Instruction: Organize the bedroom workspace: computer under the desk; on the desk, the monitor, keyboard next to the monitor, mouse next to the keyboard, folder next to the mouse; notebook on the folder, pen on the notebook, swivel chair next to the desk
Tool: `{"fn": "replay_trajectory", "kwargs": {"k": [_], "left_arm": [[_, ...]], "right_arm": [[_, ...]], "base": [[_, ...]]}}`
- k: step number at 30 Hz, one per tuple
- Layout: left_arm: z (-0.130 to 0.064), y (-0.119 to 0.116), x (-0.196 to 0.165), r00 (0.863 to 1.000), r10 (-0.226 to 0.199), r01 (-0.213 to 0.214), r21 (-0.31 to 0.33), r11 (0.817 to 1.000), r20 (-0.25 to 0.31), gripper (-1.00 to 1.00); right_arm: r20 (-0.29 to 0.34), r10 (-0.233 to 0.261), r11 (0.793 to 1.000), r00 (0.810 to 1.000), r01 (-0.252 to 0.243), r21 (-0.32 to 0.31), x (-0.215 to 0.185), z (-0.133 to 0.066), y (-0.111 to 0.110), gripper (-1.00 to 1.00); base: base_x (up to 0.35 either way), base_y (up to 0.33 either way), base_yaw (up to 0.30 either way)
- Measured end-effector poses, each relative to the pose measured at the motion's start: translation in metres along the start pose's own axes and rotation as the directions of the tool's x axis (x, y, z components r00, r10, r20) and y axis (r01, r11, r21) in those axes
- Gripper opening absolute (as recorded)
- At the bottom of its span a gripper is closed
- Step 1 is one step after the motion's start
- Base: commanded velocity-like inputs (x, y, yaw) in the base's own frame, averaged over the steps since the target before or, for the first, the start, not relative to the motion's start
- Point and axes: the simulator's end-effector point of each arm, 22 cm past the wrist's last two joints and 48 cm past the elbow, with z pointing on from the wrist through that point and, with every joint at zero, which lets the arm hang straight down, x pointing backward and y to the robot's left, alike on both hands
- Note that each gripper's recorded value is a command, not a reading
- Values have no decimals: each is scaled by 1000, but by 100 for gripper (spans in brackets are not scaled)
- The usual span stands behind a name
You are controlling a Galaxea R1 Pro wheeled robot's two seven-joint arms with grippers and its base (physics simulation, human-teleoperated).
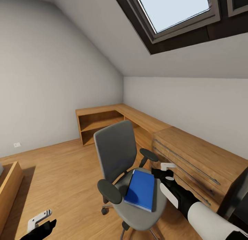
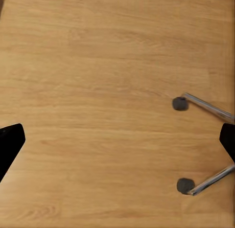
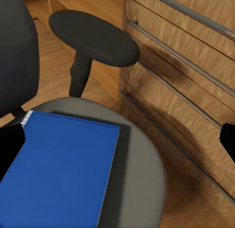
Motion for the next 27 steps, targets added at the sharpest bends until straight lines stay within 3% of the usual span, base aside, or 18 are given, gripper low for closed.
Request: {"fn": "replay_trajectory", "kwargs": {"k": [3,11,16,19,22,25,26,27], "left_arm": [[2,-5,5,1000,1,0,10,1000,-9,100],[18,-14,62,994,11,-9,16,1000,-108,100],[25,-11,71,993,12,-11,14,1000,-115,100],[25,-17,57,996,13,-10,30,999,-84,100],[26,-18,63,994,17,-14,37,999,-108,100],[29,-19,71,991,21,-16,40,999,-129,100],[31,-21,74,990,21,-15,42,999,-142,100],[32,-22,75,989,21,-15,44,999,-144,100]], "right_arm": [[0,1,1000,1000,-1,-3,4,2,1,100],[-3,-1,1000,1000,1,-7,18,8,4,100],[-5,-1,1000,1000,1,-9,27,12,4,100],[-6,0,1000,1000,0,-7,32,14,2,100],[-10,-2,1000,1000,2,-9,38,16,3,100],[-70,-19,1000,997,18,-16,62,17,14,100],[-150,-51,998,987,45,-38,77,15,38,100],[-160,-62,997,985,56,-44,74,16,45,100]], "base": [[0,0,0],[0,0,0],[0,0,0],[0,0,0],[0,0,0],[0,0,0],[0,0,0],[0,0,0]]}}
